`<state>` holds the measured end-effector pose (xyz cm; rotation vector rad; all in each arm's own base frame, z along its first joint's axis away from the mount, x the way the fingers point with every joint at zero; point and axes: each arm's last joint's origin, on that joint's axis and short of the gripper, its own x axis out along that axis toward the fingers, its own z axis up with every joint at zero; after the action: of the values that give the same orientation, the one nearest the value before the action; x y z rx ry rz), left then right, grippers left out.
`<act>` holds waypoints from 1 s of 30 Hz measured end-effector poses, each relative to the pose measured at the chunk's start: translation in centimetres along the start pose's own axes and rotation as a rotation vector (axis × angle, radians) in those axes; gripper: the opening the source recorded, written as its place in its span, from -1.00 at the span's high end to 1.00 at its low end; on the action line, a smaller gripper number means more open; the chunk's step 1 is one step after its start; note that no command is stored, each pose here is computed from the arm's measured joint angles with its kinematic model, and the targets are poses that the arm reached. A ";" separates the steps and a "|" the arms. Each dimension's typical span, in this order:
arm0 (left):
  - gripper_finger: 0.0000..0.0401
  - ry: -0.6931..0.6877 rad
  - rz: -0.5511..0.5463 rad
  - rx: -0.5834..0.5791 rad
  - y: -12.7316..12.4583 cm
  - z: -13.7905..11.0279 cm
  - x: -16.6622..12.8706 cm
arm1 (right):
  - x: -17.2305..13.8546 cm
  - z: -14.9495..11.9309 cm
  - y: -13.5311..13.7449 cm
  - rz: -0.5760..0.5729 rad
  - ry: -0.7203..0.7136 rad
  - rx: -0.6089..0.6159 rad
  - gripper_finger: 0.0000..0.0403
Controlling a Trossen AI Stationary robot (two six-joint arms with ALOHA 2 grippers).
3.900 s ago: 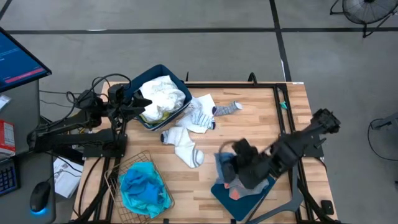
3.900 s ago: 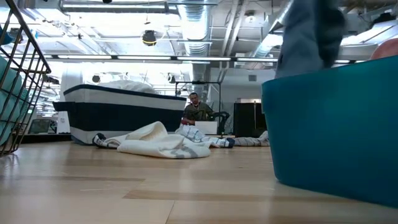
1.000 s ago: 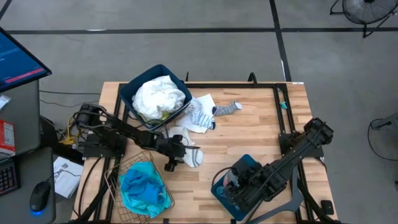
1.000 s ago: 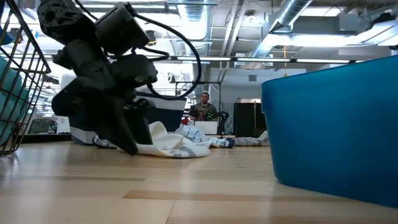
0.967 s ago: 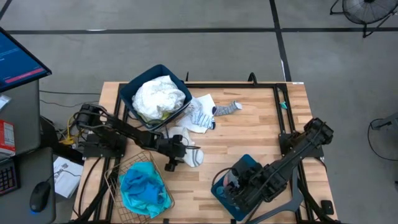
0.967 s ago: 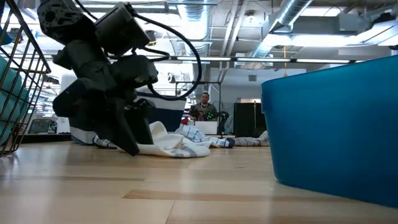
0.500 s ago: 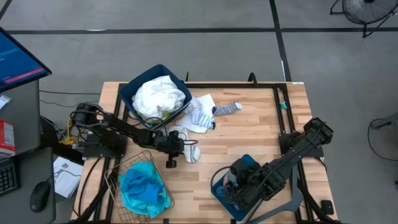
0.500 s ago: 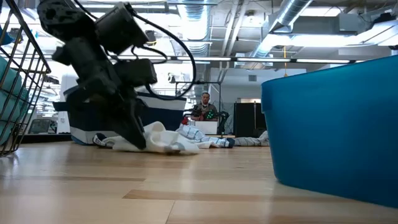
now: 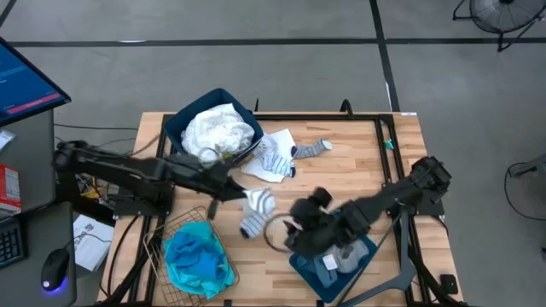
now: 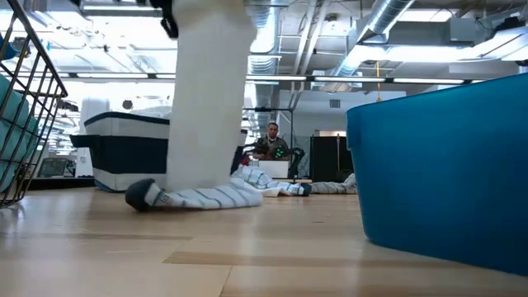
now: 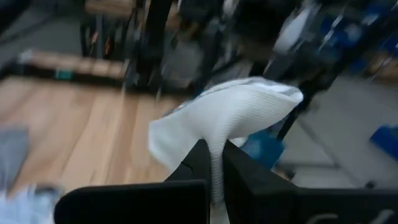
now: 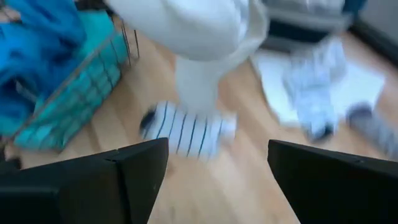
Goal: Pick & Place Cloths
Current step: Put the white sock into the blue bin
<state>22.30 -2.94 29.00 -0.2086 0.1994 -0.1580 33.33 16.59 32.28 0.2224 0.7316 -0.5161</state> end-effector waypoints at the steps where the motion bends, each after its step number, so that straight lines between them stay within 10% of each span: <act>1: 1.00 -0.030 -0.013 0.000 -0.2 0.7 -0.6 | 0.5 0.8 -0.2 0.009 -0.022 -0.018 -0.34; 19: 1.00 -0.146 -0.060 -0.018 -0.9 2.7 -3.3 | 5.1 9.7 -3.4 0.243 -0.301 -0.115 -0.29; 26: 1.00 -0.146 -0.057 -0.018 -0.9 2.7 -3.2 | 5.3 9.4 -3.4 0.317 -0.238 -0.147 0.79; 30: 1.00 -0.151 -0.043 -0.019 -0.8 2.7 -3.2 | 5.2 9.4 -3.3 0.327 -0.239 -0.121 0.95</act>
<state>19.70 -2.67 32.37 -0.2428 0.0462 -0.1820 40.34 8.37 35.52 0.1597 0.4781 -0.1815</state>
